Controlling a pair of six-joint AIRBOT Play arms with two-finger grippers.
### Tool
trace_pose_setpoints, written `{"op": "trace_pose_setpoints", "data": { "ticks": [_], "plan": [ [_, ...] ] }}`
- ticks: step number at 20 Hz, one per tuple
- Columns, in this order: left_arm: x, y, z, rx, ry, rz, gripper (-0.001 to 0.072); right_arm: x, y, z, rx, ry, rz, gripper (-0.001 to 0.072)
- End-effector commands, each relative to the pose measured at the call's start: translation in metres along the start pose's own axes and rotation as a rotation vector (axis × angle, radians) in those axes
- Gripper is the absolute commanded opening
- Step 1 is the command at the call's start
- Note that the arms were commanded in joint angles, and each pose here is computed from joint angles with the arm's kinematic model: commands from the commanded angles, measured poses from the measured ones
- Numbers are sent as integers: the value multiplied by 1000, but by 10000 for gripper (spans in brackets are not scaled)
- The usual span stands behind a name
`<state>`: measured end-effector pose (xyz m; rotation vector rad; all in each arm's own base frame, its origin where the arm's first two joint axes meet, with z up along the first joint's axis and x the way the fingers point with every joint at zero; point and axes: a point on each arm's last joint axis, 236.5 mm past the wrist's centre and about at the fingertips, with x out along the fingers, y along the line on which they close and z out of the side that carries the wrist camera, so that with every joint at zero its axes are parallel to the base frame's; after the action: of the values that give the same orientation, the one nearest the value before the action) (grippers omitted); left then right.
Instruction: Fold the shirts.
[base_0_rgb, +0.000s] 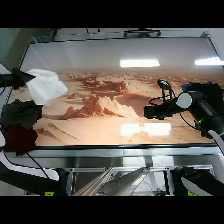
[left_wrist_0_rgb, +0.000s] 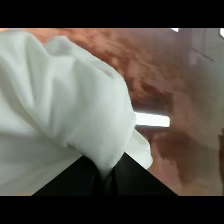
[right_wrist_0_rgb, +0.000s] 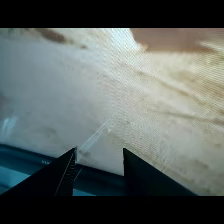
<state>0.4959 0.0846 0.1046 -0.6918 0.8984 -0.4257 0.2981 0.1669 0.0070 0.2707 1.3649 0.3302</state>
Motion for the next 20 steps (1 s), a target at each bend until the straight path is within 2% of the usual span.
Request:
{"op": "trace_pose_setpoints", "data": {
  "ticks": [1,5,8,11,12,13,14,15,18,20],
  "plan": [
    [14,-118,-61,114,170,-182,-3,-9,3,1,-59,-25,7,333],
    [58,-187,-159,187,305,-235,-2,-33,7,5,-108,-99,1,334],
    [98,-179,-226,231,401,-146,-2,-44,11,6,-119,-132,10,343],
    [134,-178,-285,237,480,-126,1,-43,11,2,-119,-116,10,344],
    [143,-177,-299,239,496,-120,122,-43,11,1,-117,-112,11,360],
    [148,-178,-309,246,519,-119,363,-43,11,1,-118,-112,11,473],
    [149,-180,-314,250,543,-127,526,-43,13,0,-115,-108,18,578],
    [147,-184,-314,250,566,-138,720,-43,15,-2,-110,-99,31,596],
    [123,-186,-298,233,620,-151,720,-40,24,-10,-95,-68,73,596],
    [99,-156,-293,182,678,-59,720,-31,24,-18,-108,-49,90,596]
  ]
}}
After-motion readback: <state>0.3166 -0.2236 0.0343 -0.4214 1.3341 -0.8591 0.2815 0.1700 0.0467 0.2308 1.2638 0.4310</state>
